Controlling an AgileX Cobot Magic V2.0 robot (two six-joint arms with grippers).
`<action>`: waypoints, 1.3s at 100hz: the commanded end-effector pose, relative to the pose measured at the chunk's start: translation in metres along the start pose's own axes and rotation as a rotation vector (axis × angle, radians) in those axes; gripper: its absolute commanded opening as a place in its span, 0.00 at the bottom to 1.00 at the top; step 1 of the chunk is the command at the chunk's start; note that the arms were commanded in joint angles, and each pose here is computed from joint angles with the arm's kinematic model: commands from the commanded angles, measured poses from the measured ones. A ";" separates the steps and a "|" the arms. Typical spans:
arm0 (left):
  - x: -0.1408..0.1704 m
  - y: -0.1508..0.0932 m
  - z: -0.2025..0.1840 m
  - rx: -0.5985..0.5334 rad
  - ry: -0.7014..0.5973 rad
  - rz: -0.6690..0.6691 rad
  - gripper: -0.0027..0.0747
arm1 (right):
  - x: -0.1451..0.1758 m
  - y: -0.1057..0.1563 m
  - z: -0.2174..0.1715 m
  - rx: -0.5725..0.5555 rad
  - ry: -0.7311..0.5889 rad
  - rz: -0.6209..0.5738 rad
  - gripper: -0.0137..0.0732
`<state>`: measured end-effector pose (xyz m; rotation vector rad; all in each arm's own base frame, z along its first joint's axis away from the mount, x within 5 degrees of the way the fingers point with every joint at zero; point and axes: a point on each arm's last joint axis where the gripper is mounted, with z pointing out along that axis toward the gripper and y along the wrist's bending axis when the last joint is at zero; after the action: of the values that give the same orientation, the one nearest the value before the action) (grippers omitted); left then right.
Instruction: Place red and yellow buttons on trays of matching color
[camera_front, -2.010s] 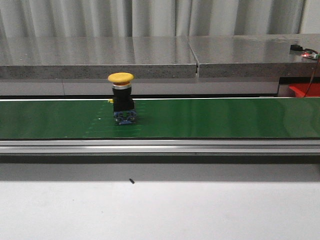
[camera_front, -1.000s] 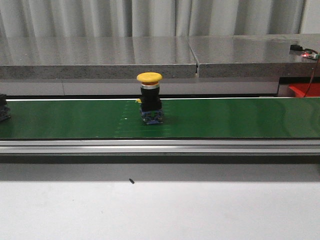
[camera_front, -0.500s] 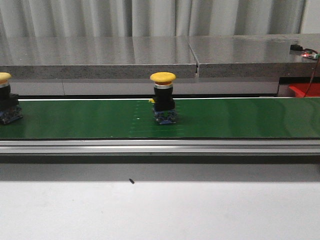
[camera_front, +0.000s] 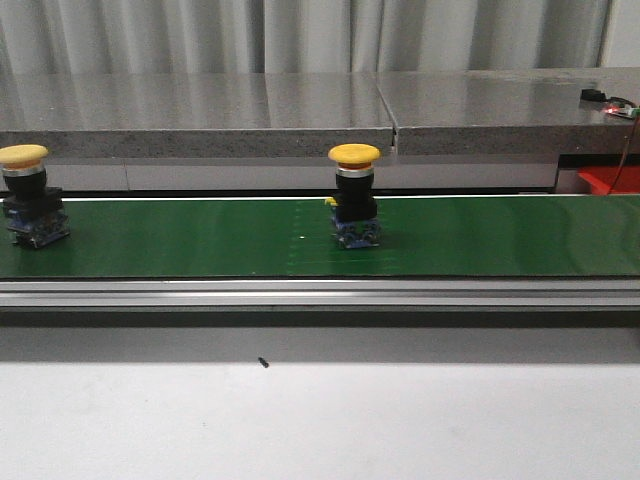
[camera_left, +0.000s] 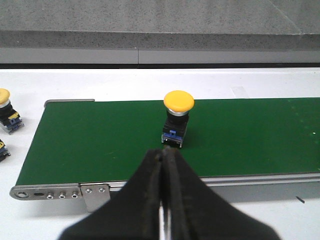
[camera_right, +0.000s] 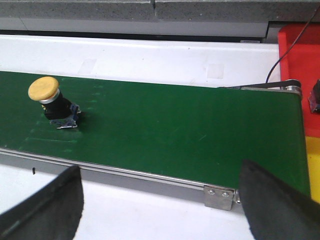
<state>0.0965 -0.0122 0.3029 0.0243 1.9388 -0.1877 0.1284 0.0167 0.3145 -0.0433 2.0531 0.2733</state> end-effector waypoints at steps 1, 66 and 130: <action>-0.014 -0.001 -0.004 0.001 -0.087 -0.019 0.01 | -0.017 0.001 -0.001 -0.006 -0.049 0.011 0.90; -0.014 -0.001 -0.004 0.001 -0.087 -0.019 0.01 | -0.071 0.020 0.094 -0.161 0.272 -0.038 0.90; -0.014 -0.001 -0.004 0.001 -0.087 -0.019 0.01 | -0.069 0.054 0.190 -0.226 0.372 -0.112 0.90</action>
<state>0.0965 -0.0122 0.3029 0.0243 1.9388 -0.1877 0.3066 0.1029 0.2808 -0.3859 2.4761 0.4811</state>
